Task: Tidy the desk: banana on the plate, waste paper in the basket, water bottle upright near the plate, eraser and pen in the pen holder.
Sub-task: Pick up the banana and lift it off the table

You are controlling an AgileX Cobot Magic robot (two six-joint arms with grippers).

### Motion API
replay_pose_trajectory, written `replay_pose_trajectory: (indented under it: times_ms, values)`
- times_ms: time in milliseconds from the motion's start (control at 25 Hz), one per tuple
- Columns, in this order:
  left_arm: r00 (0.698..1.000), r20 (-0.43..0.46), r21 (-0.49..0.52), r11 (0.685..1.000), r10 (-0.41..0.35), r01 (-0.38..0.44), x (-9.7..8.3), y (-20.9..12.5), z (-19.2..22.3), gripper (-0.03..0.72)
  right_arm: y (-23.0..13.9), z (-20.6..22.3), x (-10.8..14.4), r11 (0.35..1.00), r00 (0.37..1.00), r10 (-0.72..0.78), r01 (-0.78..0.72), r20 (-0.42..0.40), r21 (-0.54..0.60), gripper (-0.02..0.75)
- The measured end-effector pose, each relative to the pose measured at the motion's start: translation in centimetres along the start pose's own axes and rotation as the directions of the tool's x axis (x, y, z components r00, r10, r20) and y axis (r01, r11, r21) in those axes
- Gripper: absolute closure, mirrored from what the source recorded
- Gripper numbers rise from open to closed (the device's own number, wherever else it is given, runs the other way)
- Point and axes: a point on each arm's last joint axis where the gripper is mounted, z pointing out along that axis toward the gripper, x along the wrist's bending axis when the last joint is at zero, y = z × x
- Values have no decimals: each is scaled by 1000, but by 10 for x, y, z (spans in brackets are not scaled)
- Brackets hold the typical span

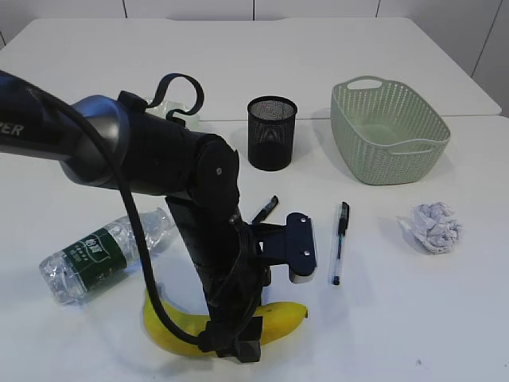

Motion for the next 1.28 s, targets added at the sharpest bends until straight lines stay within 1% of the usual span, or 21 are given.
replay_pose_trajectory:
  times_ms: [480, 640, 880, 960, 1080, 1160, 1280]
  values:
    - [1000, 8, 12, 1000, 6, -6, -1, -1, 0, 151, 0, 0, 0, 1000, 1000, 0, 0, 0, 0, 171]
    - [1000, 13, 41, 999, 27, -28, -1, -4, 0, 151, 0, 0, 0, 1000, 1000, 0, 0, 0, 0, 171]
    - [997, -6, 90, 993, 74, -73, 1, -8, 0, 151, 0, 0, 0, 1000, 1000, 0, 0, 0, 0, 171]
    - [997, -9, 96, 992, 79, -77, 2, -9, -1, 158, 0, 0, 0, 1000, 1000, 0, 0, 0, 0, 171]
    - [996, -11, 103, 991, 86, -84, 2, -9, -1, 191, 0, 0, 0, 1000, 1000, 0, 0, 0, 0, 171]
    - [996, -13, 106, 991, 88, -86, 2, -9, -1, 230, 0, 0, 0, 1000, 1000, 0, 0, 0, 0, 171]
    - [995, -15, 113, 989, 95, -92, 2, -10, -1, 321, 0, 0, 0, 1000, 1000, 0, 0, 0, 0, 171]
